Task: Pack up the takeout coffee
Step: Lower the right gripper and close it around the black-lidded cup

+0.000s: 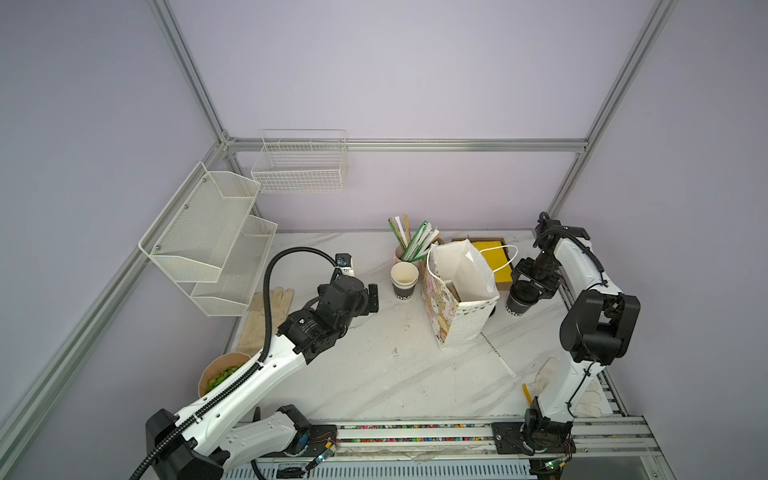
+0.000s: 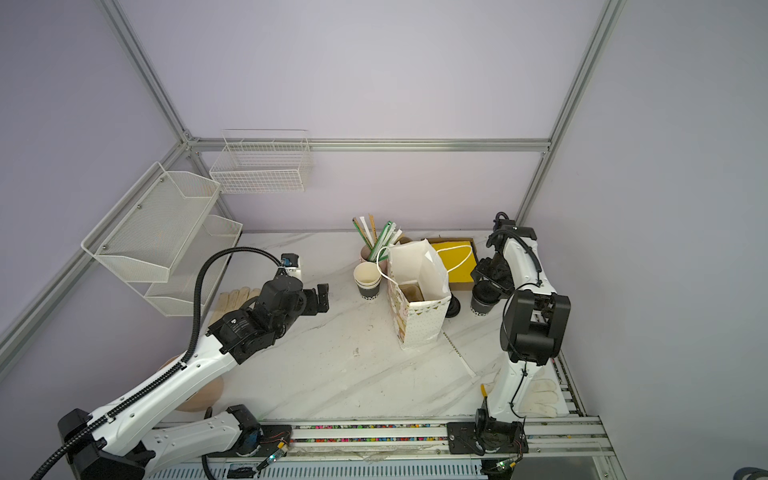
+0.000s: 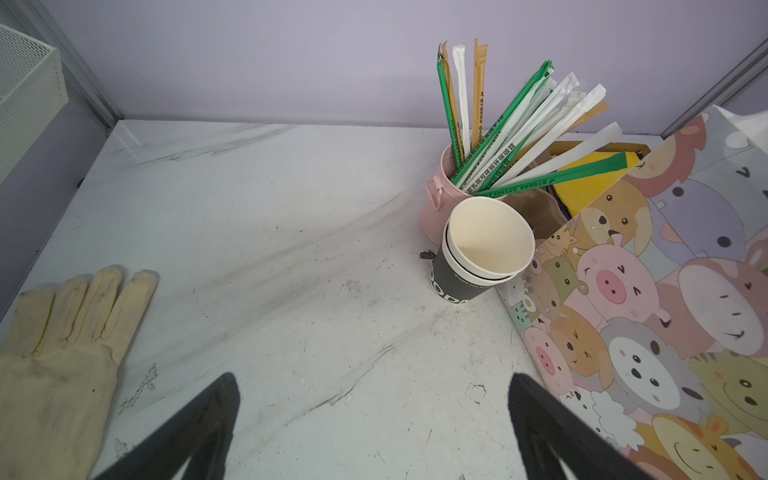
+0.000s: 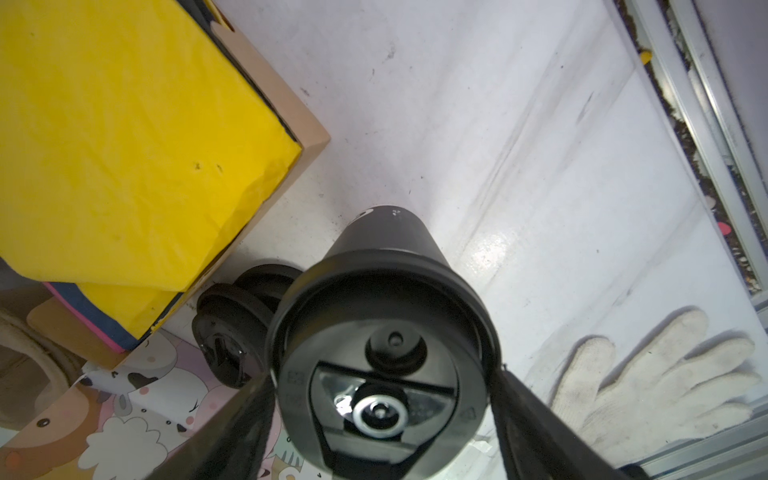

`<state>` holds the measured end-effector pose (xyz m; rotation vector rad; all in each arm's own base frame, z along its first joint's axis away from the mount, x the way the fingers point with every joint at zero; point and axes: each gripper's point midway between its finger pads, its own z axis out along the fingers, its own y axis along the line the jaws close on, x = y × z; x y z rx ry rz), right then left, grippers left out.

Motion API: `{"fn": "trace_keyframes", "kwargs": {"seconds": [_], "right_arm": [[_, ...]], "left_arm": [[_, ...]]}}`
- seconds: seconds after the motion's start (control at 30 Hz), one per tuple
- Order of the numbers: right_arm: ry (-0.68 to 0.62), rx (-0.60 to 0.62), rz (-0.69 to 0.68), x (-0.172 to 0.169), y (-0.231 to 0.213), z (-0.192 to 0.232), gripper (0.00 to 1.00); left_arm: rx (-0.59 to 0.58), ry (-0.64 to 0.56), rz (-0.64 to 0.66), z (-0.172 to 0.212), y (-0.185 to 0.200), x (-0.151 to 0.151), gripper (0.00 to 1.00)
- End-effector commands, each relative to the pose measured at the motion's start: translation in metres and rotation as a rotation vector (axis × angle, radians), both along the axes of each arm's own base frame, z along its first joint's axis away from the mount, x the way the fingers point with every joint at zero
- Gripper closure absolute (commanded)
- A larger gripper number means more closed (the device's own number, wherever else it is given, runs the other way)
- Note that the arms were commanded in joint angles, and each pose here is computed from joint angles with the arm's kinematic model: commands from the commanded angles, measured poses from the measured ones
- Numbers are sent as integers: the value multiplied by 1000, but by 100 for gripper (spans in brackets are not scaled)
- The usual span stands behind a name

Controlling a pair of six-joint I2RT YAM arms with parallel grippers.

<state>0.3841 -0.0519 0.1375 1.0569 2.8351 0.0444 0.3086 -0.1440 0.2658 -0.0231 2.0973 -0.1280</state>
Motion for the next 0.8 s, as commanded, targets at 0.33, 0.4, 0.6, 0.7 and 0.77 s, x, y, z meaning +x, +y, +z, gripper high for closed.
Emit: {"fn": "trace_keyframes", "kwargs": {"seconds": [0.33, 0.4, 0.6, 0.7, 0.77], "right_arm": [[36, 7, 10, -10, 0, -14, 20], [41, 8, 9, -12, 0, -15, 20], [30, 6, 9, -20, 1, -10, 21], [15, 21, 19, -32, 8, -6, 23], [-2, 18, 40, -41, 16, -1, 23]], "left_arm": [[-47, -20, 2, 19, -3, 6, 0], [-46, -16, 1, 18, -3, 6, 0], [-48, -17, 6, 18, -1, 7, 0], [-48, -15, 5, 18, -1, 7, 0], [-48, -15, 6, 18, -1, 7, 0]]}}
